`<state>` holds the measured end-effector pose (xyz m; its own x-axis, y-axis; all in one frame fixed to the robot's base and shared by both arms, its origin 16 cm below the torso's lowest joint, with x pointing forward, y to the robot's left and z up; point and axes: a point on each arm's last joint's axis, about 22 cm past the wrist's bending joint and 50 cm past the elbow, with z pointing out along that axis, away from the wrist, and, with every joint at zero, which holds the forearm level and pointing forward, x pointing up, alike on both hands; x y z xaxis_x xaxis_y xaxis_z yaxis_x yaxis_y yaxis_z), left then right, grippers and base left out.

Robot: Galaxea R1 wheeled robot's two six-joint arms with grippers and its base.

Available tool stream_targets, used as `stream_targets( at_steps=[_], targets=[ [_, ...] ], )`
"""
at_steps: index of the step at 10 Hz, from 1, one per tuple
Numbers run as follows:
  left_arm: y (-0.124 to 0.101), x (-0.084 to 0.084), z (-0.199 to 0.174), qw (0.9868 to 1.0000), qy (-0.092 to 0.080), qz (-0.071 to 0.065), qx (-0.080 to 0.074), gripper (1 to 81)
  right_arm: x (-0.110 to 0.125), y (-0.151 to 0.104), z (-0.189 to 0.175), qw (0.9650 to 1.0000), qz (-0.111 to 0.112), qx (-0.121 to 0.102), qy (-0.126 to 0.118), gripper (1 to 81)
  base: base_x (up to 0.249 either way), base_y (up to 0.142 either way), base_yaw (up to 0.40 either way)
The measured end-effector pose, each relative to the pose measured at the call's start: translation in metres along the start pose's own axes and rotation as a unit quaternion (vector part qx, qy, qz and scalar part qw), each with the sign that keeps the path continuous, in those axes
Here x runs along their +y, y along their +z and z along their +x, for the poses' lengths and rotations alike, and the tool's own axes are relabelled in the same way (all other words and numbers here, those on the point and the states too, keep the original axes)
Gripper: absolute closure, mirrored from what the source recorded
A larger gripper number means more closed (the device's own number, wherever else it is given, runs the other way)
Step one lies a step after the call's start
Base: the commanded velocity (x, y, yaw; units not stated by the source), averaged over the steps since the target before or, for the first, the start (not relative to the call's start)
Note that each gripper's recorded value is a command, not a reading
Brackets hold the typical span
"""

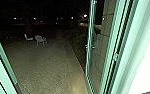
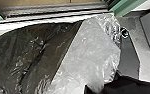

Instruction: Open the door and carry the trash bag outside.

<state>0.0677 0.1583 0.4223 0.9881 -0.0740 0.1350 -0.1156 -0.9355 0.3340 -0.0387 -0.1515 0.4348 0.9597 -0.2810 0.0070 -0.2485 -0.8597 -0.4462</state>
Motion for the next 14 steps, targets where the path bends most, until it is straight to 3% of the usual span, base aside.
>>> stream_targets(
  at_steps=[2, 4, 6, 14],
  targets=[
    [-0.001, 0.0, -0.011, 1.0, -0.001, 0.0, -0.005, 81.1, 0.002, -0.001, -0.012, 1.0, -0.001, -0.005, 0.002, 1.0, 0.07, 0.0, 0.0],
    [0.0, 0.0, 0.004, 1.0, 0.001, 0.0, 0.004, 81.1, 0.0, 0.0, 0.0, 1.0, 0.001, 0.001, -0.001, 1.0, 0.075, 0.0, 0.0],
    [-0.001, 0.0, -0.006, 1.0, -0.001, 0.0, -0.003, 81.1, 0.003, -0.001, -0.006, 1.0, -0.002, -0.002, 0.0, 1.0, 0.084, 0.0, 0.0],
    [0.0, 0.001, -0.002, 1.0, 0.0, 0.0, 0.0, 81.1, 0.003, -0.001, -0.007, 1.0, -0.002, -0.002, 0.001, 1.0, 0.109, 0.0, 0.0]
  ],
)
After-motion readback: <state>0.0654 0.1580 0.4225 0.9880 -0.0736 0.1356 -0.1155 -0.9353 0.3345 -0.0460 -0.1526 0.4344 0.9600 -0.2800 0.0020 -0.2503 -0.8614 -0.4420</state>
